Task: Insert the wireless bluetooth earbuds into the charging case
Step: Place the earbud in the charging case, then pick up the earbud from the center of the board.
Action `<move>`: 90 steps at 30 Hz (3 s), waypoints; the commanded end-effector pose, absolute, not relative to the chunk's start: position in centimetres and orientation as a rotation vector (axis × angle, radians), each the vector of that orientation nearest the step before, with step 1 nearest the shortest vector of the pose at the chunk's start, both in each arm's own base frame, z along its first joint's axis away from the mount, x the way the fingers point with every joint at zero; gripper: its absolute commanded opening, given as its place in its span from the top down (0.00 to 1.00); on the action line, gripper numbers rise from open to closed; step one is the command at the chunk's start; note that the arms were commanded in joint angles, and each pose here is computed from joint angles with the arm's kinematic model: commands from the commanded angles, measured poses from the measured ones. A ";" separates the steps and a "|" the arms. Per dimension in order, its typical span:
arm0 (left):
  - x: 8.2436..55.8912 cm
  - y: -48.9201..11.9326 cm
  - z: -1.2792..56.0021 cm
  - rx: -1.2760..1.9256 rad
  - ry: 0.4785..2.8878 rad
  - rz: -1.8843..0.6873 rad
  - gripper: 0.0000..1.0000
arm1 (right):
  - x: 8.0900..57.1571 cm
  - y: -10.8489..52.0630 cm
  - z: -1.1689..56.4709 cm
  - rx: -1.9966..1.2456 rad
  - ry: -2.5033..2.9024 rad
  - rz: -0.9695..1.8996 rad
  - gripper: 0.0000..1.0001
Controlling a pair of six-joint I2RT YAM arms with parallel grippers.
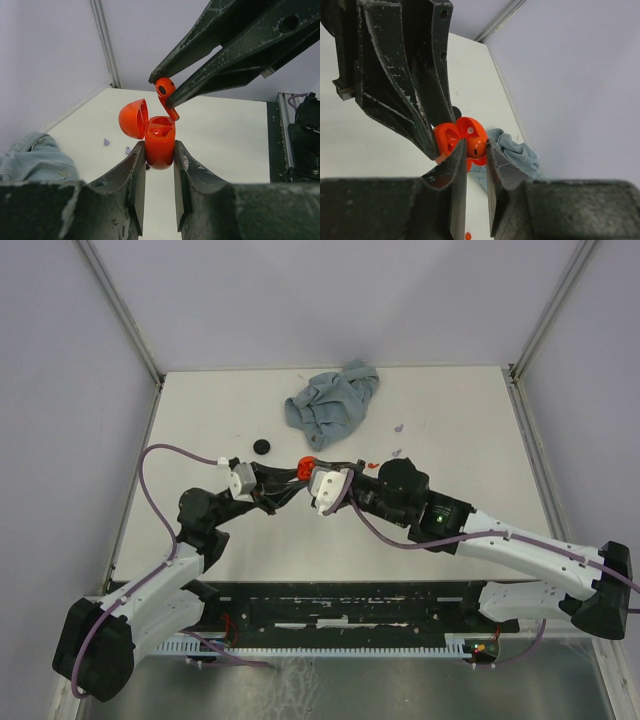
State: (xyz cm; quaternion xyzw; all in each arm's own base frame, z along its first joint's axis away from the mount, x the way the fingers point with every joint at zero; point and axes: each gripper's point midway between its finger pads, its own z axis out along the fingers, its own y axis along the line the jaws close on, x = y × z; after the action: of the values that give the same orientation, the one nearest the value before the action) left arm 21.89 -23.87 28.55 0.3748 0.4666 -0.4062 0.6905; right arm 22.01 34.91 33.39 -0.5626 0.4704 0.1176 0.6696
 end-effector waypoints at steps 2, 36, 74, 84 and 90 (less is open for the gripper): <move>20.9 -24.0 31.9 0.834 0.935 -0.937 0.97 | 22.3 35.1 34.5 -1.226 1.000 0.219 0.92; 21.7 -23.5 33.0 0.678 0.959 -1.003 0.97 | 20.0 36.0 32.7 -1.279 1.029 0.355 0.76; 21.5 -23.6 29.1 0.791 1.011 -0.934 0.97 | 21.5 33.0 37.6 -0.769 1.403 0.560 0.30; 21.5 -23.7 29.0 0.798 1.010 -0.933 0.97 | 22.2 32.6 35.7 -0.742 1.543 0.512 0.30; 21.4 -23.7 29.2 0.799 1.003 -0.935 0.97 | 22.4 33.0 34.0 -0.781 1.602 0.481 0.30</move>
State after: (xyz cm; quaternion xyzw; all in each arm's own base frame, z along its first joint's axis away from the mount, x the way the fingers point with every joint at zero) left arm 21.46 -23.97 28.07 0.3498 0.4758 -0.4375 0.6782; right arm 22.13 33.02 32.73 -0.3540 0.6859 0.2081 0.6007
